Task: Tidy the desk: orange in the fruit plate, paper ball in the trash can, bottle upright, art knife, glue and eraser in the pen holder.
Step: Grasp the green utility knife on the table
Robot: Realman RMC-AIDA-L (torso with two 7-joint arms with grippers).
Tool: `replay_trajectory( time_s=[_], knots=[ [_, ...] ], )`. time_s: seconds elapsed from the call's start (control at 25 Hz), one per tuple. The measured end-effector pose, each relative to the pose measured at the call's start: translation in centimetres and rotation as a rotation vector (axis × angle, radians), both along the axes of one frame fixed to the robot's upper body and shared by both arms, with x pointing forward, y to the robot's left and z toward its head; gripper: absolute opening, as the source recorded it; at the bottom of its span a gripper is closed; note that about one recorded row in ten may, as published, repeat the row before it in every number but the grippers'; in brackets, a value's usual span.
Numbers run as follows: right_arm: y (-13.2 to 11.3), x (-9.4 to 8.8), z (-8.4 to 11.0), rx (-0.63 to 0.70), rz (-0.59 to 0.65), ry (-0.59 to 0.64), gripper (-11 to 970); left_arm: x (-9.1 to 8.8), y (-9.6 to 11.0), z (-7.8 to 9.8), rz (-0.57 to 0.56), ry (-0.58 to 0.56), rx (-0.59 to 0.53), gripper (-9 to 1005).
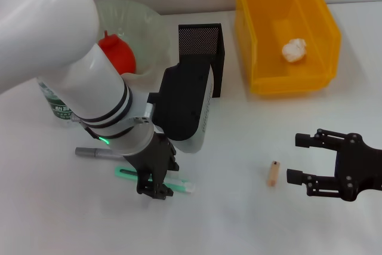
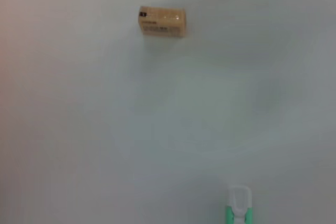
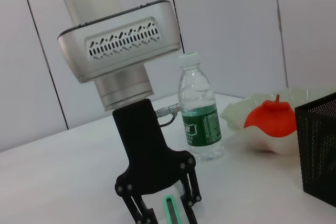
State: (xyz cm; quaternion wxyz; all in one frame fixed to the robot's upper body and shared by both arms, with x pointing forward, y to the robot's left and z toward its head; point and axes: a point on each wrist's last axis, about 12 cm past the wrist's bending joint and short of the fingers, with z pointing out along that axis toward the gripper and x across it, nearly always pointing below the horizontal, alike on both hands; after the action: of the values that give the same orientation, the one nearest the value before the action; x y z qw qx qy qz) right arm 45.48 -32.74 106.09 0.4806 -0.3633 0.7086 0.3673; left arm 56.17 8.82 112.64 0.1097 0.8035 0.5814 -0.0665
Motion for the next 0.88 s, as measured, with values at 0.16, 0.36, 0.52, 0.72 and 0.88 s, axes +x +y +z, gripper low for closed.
replay_trajectory(
  time_s=[0.16,0.36,0.52,0.72,0.88],
  knots=[
    [0.0,0.0,0.0,0.001,0.0,0.001,785,0.01,0.0,-0.16,-0.003,0.0,0.008,467],
    [0.02,0.0,-0.01,0.0,0.001,0.002,784,0.14,0.05,-0.32,0.0,0.006,0.016,452],
    [0.06,0.02,0.0,0.0,0.003,0.002,784,0.24,0.1,-0.43,0.002,0.008,0.021,450],
    [0.09,0.08,0.03,0.0,0.005,0.001,784,0.34,0.13,-0.55,-0.001,0.006,0.022,447],
    [0.09,0.1,0.04,0.0,0.005,0.0,784,0.34,0.11,-0.56,-0.005,0.005,0.023,444]
  ],
)
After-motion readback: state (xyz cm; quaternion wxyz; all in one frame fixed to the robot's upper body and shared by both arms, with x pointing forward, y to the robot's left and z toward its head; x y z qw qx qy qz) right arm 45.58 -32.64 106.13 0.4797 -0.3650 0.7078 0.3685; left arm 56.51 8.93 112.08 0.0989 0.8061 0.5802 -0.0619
